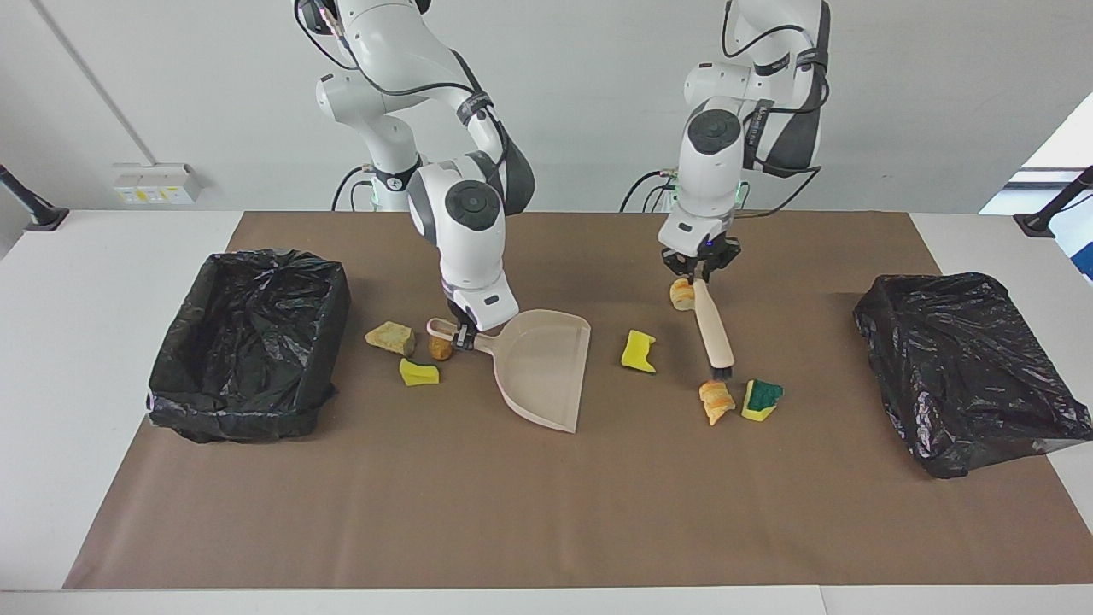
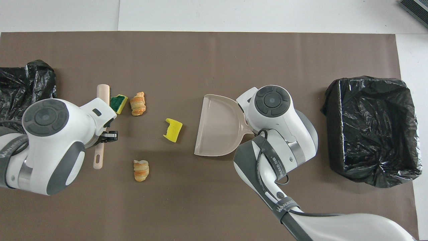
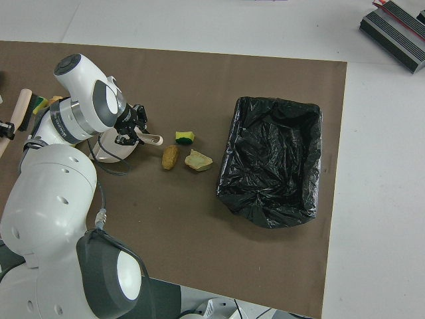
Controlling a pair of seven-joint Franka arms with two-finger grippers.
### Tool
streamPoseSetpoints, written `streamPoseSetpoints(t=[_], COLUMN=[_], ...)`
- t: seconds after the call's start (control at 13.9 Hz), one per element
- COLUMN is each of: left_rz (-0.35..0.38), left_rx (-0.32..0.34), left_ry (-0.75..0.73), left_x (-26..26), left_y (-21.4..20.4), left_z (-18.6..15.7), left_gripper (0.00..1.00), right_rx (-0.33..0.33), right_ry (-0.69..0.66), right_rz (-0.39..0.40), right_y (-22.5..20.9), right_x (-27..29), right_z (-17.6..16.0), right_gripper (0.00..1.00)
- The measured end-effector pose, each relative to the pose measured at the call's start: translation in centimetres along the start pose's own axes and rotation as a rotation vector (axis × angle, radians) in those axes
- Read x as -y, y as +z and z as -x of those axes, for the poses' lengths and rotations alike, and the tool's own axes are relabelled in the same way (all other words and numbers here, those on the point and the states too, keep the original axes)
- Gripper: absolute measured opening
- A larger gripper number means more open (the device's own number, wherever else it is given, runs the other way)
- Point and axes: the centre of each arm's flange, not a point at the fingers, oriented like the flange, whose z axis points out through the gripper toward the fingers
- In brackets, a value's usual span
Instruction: Sweep and dump trash in bin
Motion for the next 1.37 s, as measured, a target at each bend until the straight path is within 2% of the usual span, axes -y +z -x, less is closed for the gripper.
streamPoseSetpoints(t=[0.29,0.5,0.79,1.08,1.37], left_rz=[0.027,0.035,0.042,0.035,0.032], left_rx=[-0.057,-0.040,0.015,0.040,0.062], left_ry=[0.073,0.133,0.194,0.275,0.351], left_x=[6.0,7.6,4.8,0.3,-6.2], left_y=[3.1,5.4,7.4,6.7,5.7], left_z=[-3.6,-5.3,-4.9,-3.8,-0.9], left_gripper=[0.26,0.26,0.26,0.26,0.26], right_rx=[-0.022,-0.025,-0.025,-0.025,-0.025], right_ry=[-0.024,-0.028,-0.024,-0.012,-0.010], right_rz=[0.022,0.027,0.026,0.026,0.026], right_y=[0.8,0.8,0.8,0.8,0.8], right_x=[0.9,1.1,1.1,1.2,1.2], right_z=[-1.1,-1.3,-1.3,-1.4,-1.4], right_gripper=[0.32,0.32,0.32,0.32,0.32])
